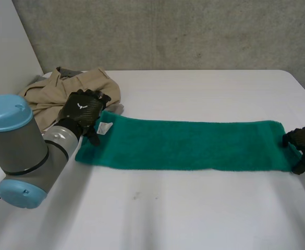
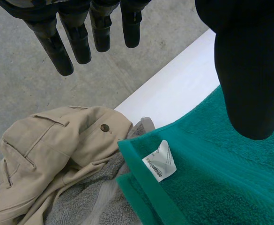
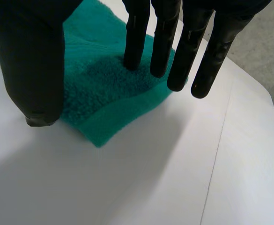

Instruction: Fold the laundry.

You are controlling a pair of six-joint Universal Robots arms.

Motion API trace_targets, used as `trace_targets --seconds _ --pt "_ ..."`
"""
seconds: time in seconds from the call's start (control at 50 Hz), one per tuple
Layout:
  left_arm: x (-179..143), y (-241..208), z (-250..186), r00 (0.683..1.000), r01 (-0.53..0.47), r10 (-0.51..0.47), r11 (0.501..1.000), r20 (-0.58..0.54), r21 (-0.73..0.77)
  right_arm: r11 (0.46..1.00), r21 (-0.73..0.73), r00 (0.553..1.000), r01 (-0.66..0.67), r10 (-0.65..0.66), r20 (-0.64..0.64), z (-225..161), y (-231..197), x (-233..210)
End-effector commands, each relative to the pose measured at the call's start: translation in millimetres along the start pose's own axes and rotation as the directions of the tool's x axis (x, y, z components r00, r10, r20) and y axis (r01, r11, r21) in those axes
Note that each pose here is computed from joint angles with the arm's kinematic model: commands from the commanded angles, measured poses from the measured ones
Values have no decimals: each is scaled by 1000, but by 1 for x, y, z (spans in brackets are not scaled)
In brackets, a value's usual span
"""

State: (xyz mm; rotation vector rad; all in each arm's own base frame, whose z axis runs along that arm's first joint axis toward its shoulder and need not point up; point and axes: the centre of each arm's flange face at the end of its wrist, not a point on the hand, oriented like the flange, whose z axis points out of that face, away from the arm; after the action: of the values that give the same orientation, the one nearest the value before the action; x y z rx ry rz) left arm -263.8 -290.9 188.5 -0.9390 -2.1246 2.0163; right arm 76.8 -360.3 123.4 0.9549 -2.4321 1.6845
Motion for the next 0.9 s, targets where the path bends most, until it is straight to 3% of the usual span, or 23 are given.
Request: trace_targets --seconds 0.02,0.24,0.4,0.54,0.74,0.84,0.9 --pt "0 2 1 1000 1 -1 1000 0 -6 1000 -9 1000 1 -1 14 11 6 -3" --pt "-1 0 -2 1000 1 -1 1000 3 -2 996 40 987 78 -72 -147 14 -7 26" --pt "-7 -8 -8 1000 -1 1 1000 19 18 984 -3 931 178 -169 -325 4 -8 92" --pt "-6 -6 -12 1000 1 -1 1000 18 7 938 -7 886 345 -329 -326 6 -25 92" --pt "-13 -13 -15 999 0 -2 1000 39 27 817 364 893 448 -426 -143 11 -138 -47" --pt "-16 -16 -16 999 0 -1 999 49 34 701 563 855 438 -518 -19 -8 -182 -147" --pt "-16 -15 -17 999 0 -2 1000 47 30 674 613 831 411 -553 50 -11 -183 -187"
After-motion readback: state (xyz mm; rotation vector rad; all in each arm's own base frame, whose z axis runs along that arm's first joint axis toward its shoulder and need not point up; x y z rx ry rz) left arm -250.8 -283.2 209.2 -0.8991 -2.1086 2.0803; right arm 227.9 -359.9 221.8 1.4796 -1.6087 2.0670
